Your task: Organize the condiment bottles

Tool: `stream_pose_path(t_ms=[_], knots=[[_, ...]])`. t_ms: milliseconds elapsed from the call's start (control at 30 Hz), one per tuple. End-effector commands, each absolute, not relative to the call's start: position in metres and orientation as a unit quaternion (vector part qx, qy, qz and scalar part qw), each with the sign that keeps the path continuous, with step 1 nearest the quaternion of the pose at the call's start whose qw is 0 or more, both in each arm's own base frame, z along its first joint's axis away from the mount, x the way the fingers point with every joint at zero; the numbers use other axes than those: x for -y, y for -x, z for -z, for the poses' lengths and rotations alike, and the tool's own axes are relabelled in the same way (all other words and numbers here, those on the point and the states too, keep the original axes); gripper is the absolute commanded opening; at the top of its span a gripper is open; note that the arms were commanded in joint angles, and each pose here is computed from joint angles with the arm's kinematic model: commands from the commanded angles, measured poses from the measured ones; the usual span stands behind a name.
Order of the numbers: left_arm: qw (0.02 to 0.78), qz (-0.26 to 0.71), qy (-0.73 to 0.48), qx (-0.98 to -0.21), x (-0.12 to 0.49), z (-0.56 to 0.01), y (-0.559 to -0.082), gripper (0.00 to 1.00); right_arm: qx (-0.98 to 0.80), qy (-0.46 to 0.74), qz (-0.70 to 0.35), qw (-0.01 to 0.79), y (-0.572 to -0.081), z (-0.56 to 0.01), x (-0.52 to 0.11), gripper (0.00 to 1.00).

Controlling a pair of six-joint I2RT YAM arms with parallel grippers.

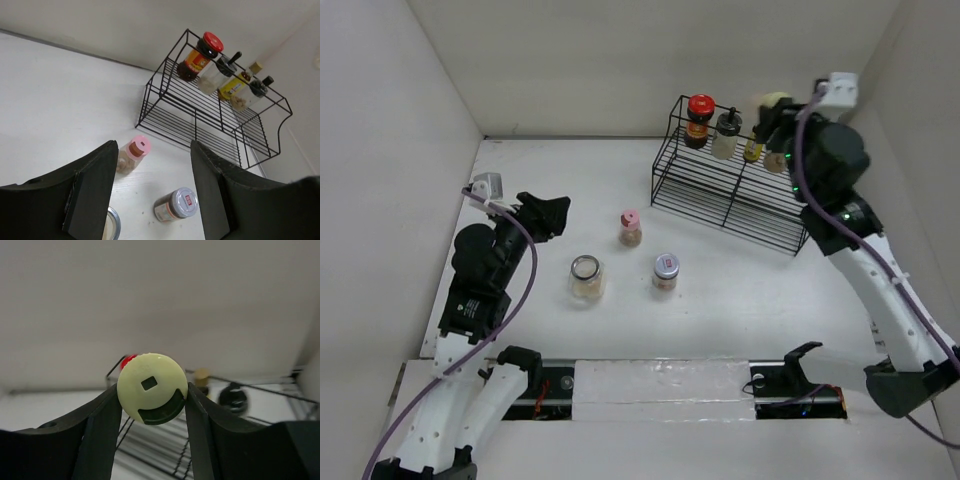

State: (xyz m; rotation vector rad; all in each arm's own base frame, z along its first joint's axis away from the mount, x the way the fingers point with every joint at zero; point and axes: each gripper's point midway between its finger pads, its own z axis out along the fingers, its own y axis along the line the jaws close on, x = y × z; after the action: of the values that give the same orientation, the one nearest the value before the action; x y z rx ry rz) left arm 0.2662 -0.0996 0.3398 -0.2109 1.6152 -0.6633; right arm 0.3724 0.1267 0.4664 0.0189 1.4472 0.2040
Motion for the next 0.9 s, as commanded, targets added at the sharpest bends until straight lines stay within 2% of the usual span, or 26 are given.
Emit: stream_pose_path(t_ms=[0,133,300,533,867], knots=[[0.622,0.316,0.04,-0.715,0.12,-0.337,-0.274,0.56,-0.66,-0.092,0.005,0.745,-0.384,-0.472,-0.049,0.41],[0.592,0.324,0.014,-0.738,0.134,-0.326,-0.284,0.56,-0.672,-0.148,0.061,0.723,-0.401,-0.463,0.016,0.41],[0.543,0.305,0.019,-0.782,0.137,-0.294,-0.299,0.56,-0.698,-0.177,0.083,0.689,-0.426,-0.438,0.064,0.41],[0.551,0.277,0.037,-0.786,0.126,-0.293,-0.304,0.56,-0.725,-0.182,0.078,0.66,-0.448,-0.403,0.08,0.41],[0.555,0.288,0.028,-0.78,0.13,-0.298,-0.301,0.56,-0.758,-0.173,0.065,0.625,-0.468,-0.362,0.078,0.41]])
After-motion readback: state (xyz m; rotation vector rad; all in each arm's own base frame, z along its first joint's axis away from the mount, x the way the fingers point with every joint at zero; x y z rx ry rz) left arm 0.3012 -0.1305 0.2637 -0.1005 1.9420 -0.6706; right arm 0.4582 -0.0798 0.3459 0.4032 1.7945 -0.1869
